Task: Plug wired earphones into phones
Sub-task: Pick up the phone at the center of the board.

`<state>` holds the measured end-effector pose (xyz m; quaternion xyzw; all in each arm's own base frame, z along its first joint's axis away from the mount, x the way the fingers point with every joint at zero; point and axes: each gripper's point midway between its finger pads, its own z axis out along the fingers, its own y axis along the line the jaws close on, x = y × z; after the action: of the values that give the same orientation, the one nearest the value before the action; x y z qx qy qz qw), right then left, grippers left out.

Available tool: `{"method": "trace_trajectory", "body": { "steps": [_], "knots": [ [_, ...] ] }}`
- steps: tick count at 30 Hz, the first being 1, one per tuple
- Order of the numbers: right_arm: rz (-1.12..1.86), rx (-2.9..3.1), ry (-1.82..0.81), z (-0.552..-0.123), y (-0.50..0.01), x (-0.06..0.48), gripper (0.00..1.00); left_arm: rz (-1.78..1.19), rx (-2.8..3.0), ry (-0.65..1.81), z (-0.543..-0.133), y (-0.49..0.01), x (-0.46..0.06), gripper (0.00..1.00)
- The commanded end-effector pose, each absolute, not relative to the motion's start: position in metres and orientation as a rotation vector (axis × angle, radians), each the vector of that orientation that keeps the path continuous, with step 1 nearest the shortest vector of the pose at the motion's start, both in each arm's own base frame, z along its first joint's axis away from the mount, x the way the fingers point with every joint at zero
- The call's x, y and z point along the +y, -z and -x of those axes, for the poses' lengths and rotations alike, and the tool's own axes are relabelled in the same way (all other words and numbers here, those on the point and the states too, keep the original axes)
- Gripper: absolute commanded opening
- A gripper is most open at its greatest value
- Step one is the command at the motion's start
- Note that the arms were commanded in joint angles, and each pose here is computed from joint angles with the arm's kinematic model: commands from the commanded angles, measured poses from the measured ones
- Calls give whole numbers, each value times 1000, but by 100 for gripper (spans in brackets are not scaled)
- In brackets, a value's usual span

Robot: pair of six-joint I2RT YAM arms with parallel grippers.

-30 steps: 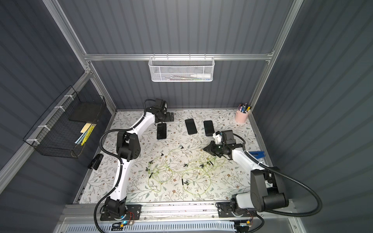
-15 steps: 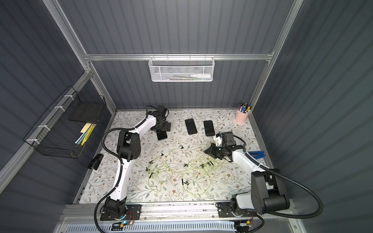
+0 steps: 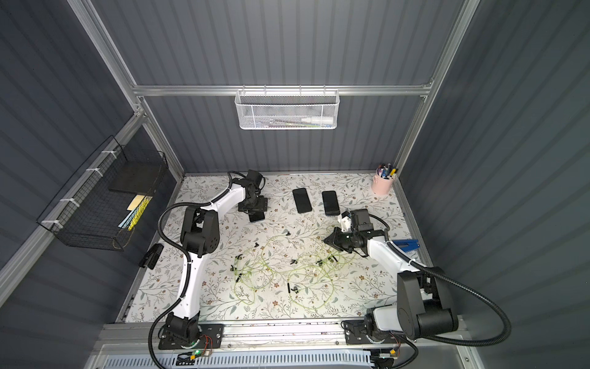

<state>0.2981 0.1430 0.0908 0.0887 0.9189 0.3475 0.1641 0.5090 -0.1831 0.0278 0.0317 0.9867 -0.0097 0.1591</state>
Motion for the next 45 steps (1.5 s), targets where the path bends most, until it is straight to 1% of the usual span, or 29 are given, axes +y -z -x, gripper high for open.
{"method": "trace_trajectory", "body": {
  "steps": [1, 8, 13, 15, 17, 19, 23, 30, 33, 36, 39, 41, 45],
  "knots": [
    [-232, 2651, -966, -292, -87, 142, 6, -153, 2946, -8, -474, -16, -179, 83],
    [-216, 2660, -954, -293, -85, 142, 6, -249, 3016, -9, -449, -18, -182, 79],
    [-204, 2670, -950, -294, -84, 142, 6, -289, 3033, -12, -448, -21, -183, 77],
    [-204, 2675, -949, -295, -84, 142, 6, -291, 3016, -18, -454, -24, -184, 80],
    [-203, 2673, -950, -296, -85, 143, 6, -286, 2988, -36, -463, -26, -183, 86],
    [-203, 2675, -947, -296, -85, 142, 6, -275, 2967, -36, -471, -27, -184, 89],
    [-201, 2680, -938, -295, -84, 141, 7, -274, 2967, -34, -479, -22, -186, 91],
    [-194, 2682, -929, -295, -86, 141, 7, -252, 3007, -10, -474, -8, -187, 84],
    [-185, 2680, -918, -296, -90, 142, 7, -232, 3010, 0, -471, -10, -187, 77],
    [-141, 2695, -880, -296, -93, 147, 7, -178, 2996, 16, -470, -22, -187, 73],
    [-66, 2697, -876, -298, -96, 163, 7, -105, 2958, 176, -466, -36, -201, 72],
    [-10, 2692, -894, -299, -97, 178, 7, -24, 2924, 264, -464, -48, -205, 70],
    [90, 2676, -964, -305, -95, 213, 7, 96, 2865, 397, -457, -77, -211, 70]
  ]
}}
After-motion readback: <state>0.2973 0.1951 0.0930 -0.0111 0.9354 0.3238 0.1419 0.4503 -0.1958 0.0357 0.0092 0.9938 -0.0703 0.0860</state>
